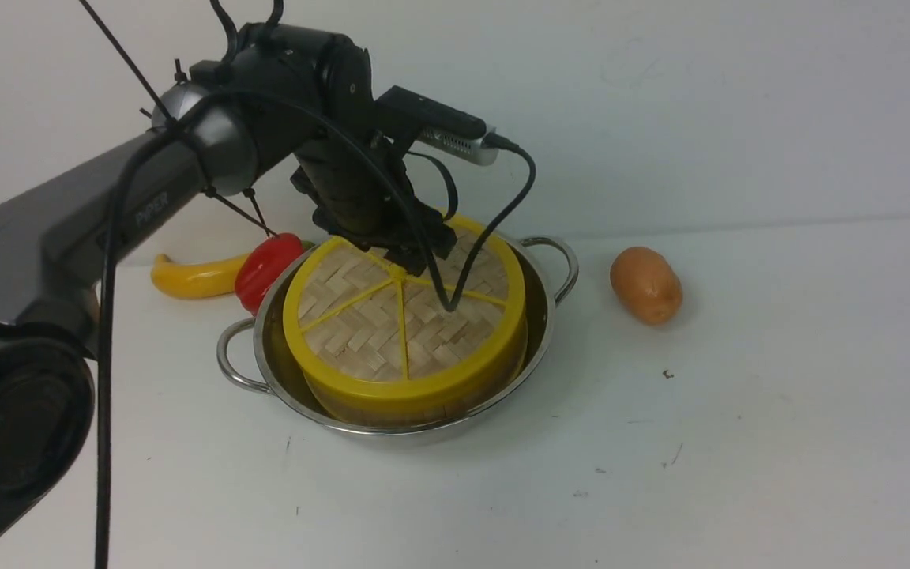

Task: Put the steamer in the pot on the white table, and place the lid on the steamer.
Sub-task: 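Place the yellow bamboo steamer lid onto the steamer in the pot with the left gripper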

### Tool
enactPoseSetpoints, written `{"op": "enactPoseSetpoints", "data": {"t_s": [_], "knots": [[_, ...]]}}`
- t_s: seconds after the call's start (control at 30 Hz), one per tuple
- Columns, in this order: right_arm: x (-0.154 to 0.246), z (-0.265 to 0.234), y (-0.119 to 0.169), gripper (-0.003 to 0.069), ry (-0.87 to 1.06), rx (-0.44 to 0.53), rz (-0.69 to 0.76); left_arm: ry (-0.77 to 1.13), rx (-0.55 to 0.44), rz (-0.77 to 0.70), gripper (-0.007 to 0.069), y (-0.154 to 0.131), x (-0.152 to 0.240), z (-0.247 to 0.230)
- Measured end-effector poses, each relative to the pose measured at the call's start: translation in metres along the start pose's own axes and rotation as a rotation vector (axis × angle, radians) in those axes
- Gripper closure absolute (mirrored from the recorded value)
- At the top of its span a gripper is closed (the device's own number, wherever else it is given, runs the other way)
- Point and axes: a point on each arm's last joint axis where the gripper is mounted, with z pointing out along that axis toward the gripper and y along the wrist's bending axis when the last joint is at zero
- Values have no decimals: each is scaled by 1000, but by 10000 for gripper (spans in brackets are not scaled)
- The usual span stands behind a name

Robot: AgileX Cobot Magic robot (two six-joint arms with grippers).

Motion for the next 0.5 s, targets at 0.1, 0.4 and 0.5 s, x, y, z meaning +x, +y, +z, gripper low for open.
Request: {"op": "enactPoseSetpoints", "data": {"t_s": [0.1, 0.4, 0.5], "knots": [[0, 0, 0, 274, 0, 0, 0, -48, -11, 0, 57, 2, -8, -22], [1, -6, -6, 400, -130, 50, -34, -338, -93, 9, 503, 6, 13, -208], [8, -9, -11, 515, -244, 85, -66, -380, -104, 28, 616, 0, 48, -246]]}}
